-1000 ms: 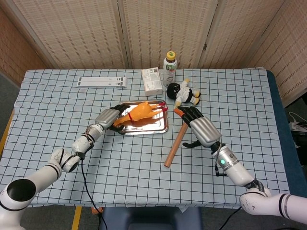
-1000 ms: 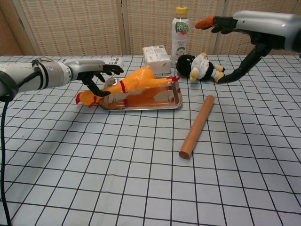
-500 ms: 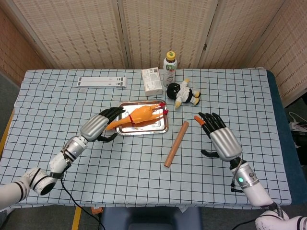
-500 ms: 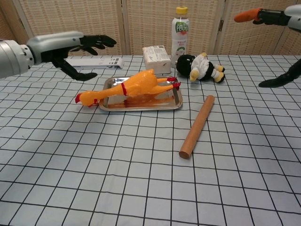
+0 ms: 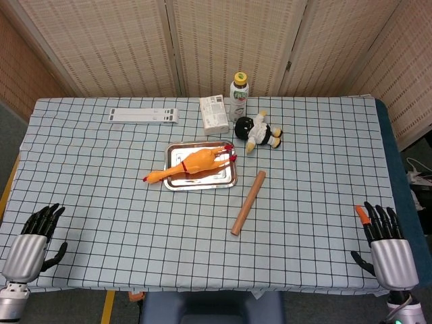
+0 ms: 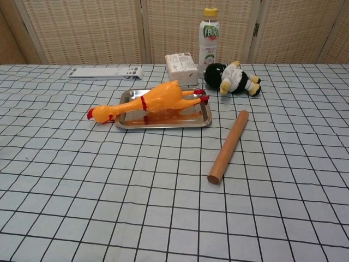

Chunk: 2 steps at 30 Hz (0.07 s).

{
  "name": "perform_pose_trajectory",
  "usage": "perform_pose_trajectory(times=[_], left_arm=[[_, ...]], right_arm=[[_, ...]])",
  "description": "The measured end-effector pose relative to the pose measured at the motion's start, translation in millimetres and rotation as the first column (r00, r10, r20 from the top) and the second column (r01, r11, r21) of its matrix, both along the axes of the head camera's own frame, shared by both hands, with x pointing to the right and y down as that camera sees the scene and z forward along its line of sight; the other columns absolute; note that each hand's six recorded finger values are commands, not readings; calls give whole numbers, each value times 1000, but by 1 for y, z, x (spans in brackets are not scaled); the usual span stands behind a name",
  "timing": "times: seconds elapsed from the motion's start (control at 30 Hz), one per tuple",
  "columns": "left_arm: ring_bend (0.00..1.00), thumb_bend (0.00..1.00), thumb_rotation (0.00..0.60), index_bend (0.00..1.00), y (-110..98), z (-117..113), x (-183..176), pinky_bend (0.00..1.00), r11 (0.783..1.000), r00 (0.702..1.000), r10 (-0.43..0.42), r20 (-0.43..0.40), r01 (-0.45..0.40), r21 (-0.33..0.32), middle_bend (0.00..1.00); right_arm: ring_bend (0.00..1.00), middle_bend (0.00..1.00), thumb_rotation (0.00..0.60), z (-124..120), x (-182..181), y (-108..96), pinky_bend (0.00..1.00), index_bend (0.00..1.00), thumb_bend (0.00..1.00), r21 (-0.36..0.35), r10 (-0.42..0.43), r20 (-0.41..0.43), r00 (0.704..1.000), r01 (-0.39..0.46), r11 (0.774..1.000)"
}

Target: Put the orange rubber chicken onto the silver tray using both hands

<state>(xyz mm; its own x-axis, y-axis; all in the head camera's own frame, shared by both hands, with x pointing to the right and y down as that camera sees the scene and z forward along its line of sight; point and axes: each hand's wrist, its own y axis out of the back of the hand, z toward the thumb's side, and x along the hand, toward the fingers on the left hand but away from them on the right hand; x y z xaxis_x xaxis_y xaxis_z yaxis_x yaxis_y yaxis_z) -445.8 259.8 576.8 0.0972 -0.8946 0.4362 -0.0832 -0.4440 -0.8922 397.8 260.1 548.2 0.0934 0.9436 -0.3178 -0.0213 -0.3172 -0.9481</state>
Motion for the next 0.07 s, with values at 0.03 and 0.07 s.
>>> perform_pose_trajectory(times=[0.03,0.07], left_arm=[[0,409,600,0,1,-1,-1,104,1000,1000,4,1,-4,-1,0],[0,409,600,0,1,-3,-1,105,1000,1000,9,-6,-9,-3,0]], right_arm=[[0,0,600,-2,-1,1,0,0,81,4,-3,8,1000,3,1000],[0,0,600,-2,-2,2,0,0,81,6,-9,13,1000,9,1000]])
